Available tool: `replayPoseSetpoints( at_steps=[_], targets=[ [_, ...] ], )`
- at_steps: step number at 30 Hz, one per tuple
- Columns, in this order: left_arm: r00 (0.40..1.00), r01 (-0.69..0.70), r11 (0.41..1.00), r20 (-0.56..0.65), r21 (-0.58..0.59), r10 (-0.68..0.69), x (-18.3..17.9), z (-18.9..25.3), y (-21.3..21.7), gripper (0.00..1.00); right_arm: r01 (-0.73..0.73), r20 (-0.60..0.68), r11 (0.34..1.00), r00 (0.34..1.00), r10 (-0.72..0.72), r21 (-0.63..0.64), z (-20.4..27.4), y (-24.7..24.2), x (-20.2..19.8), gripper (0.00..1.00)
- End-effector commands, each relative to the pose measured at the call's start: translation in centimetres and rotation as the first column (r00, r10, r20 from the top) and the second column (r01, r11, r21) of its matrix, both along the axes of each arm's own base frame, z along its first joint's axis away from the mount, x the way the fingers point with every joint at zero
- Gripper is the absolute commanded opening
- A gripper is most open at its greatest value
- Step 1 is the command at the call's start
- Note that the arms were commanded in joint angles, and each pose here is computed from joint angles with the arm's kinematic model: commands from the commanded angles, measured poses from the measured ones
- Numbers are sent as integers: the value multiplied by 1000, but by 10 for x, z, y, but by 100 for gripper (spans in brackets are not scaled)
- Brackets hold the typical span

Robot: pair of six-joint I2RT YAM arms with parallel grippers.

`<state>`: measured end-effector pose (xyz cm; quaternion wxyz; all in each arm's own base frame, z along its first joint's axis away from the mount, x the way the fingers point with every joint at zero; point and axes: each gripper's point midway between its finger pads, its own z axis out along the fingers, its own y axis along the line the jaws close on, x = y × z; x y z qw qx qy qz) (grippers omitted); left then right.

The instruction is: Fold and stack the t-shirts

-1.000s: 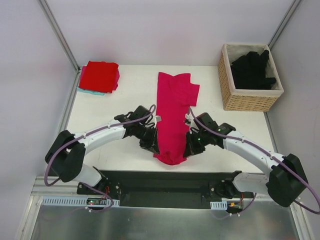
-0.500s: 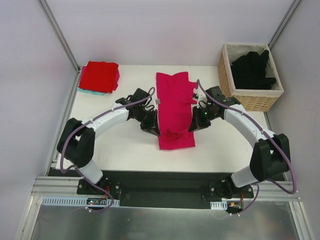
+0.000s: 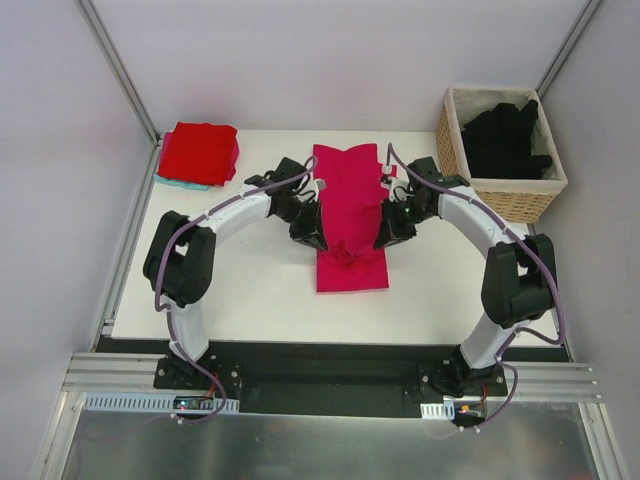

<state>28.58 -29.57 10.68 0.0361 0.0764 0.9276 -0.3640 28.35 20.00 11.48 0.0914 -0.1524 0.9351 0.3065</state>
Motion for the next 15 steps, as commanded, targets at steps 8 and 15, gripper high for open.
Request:
replayPoseSetpoints(
  at_steps=[8, 15],
  targets=[
    [998, -20, 1000, 53, -24, 21, 31, 16, -1, 0, 59, 90, 998, 994, -57, -20, 10, -16, 54, 1],
    [995, -64, 998, 78, -12, 65, 63, 10, 8, 0, 62, 100, 998, 993, -62, -2, 3, -11, 76, 1]
  ],
)
